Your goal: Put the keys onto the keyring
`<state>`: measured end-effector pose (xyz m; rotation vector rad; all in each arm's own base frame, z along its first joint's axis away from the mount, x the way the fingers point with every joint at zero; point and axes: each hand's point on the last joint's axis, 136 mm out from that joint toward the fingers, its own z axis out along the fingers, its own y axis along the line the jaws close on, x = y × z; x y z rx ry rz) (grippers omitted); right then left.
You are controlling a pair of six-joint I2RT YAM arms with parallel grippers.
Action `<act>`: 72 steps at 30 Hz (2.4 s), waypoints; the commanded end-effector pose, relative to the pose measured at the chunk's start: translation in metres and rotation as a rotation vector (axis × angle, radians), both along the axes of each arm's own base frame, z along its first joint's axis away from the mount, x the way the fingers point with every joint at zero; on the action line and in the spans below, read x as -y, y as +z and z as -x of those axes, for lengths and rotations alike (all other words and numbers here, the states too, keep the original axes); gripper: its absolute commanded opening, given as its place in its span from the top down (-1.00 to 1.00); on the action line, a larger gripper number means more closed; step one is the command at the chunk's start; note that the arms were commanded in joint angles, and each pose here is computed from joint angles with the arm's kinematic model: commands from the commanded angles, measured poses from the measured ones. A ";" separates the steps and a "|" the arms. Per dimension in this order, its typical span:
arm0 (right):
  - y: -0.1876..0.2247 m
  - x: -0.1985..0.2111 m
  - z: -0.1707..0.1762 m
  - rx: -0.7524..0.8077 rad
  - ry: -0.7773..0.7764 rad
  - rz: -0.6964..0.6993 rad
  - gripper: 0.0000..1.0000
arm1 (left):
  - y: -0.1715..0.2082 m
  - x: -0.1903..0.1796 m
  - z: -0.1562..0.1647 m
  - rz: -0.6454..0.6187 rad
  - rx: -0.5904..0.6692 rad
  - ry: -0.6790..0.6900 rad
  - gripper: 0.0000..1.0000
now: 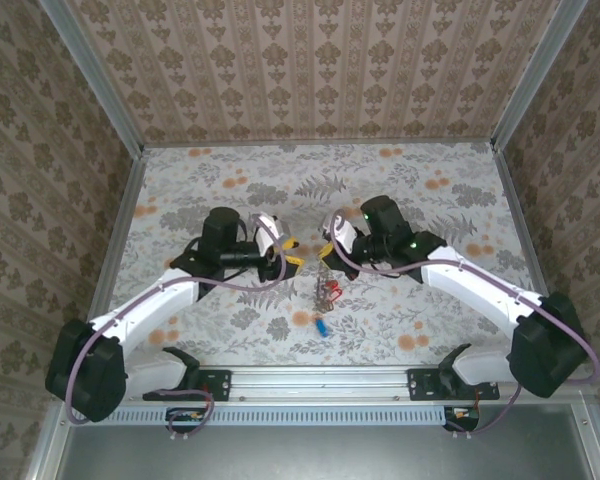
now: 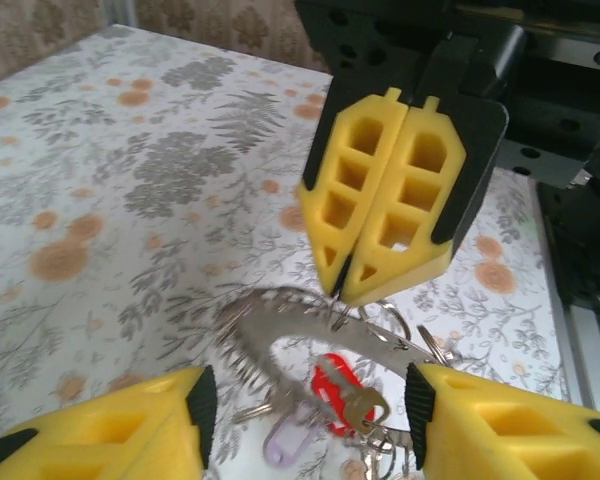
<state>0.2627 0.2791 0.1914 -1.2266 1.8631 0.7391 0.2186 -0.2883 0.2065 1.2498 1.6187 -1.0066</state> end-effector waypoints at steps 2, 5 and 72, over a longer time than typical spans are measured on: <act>0.049 -0.011 -0.001 0.206 0.047 -0.186 1.00 | 0.019 0.014 0.001 0.022 0.083 -0.056 0.07; 0.058 -0.012 0.010 0.233 0.087 -0.249 1.00 | 0.019 0.016 0.002 0.021 0.078 -0.068 0.16; 0.026 -0.008 0.025 0.316 0.283 0.045 0.59 | 0.024 0.007 0.030 -0.300 0.164 -0.175 1.00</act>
